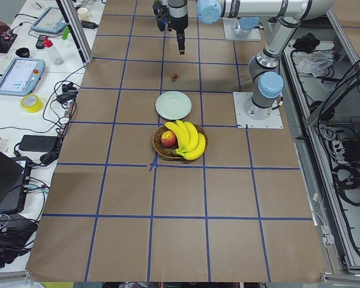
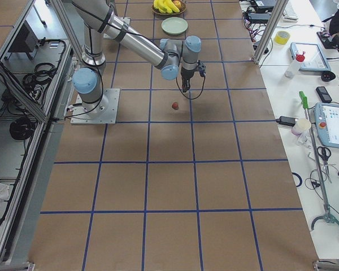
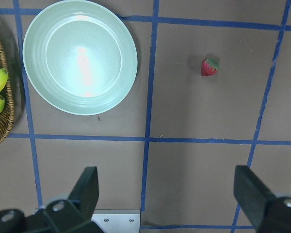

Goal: Collect all strawberries into plate
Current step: 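Carry the strawberry beside the first one and release it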

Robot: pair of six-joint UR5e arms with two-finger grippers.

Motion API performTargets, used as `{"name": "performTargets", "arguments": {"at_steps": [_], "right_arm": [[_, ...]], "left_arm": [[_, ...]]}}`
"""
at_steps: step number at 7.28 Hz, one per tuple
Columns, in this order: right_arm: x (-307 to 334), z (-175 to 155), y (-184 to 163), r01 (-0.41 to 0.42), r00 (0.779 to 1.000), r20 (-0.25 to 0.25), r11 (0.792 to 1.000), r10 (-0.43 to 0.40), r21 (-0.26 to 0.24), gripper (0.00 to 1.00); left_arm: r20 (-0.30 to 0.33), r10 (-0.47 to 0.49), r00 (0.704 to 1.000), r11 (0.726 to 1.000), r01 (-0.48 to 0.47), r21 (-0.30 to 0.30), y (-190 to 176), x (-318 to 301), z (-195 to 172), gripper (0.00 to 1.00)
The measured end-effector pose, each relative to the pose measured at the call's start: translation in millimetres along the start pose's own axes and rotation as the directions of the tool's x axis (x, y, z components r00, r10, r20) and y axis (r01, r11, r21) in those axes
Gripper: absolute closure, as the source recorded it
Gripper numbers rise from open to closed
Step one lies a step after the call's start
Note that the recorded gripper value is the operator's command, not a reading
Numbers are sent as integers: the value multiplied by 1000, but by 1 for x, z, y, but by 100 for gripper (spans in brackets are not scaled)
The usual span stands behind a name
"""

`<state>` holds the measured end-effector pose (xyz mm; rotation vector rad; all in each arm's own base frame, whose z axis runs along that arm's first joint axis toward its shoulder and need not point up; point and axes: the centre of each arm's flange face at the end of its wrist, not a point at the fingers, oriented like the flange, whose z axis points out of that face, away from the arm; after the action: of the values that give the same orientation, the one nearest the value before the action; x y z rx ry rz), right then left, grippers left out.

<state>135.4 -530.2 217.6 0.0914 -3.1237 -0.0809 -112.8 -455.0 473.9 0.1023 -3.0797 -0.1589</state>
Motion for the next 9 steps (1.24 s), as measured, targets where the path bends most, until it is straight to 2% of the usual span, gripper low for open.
{"name": "performTargets", "arguments": {"at_steps": [1,3,5,6,7,8,9], "right_arm": [[-46,-5,3,-57,998,37,998,57,8,88],[-131,2,19,-152,975,155,988,157,-39,88],[-215,21,37,-157,964,201,983,174,-98,87],[-241,29,42,-154,962,207,981,176,-116,81],[-257,32,46,-156,958,220,979,182,-129,71],[-267,33,49,-154,955,234,979,183,-137,23],[-271,33,50,-152,953,240,978,182,-140,0]], "left_arm": [[1,2,1000,1000,-2,0,0,0,0,0],[1,0,1000,1000,0,2,0,0,-1,0],[1,-4,1000,1000,4,4,0,-1,-1,0],[-2,-7,1000,1000,7,11,0,-1,-2,0],[-7,-7,1000,1000,7,19,-1,0,-2,0],[-9,-5,1000,1000,5,20,-1,0,-1,0],[-7,-4,1000,1000,4,23,-1,0,0,0]]}}
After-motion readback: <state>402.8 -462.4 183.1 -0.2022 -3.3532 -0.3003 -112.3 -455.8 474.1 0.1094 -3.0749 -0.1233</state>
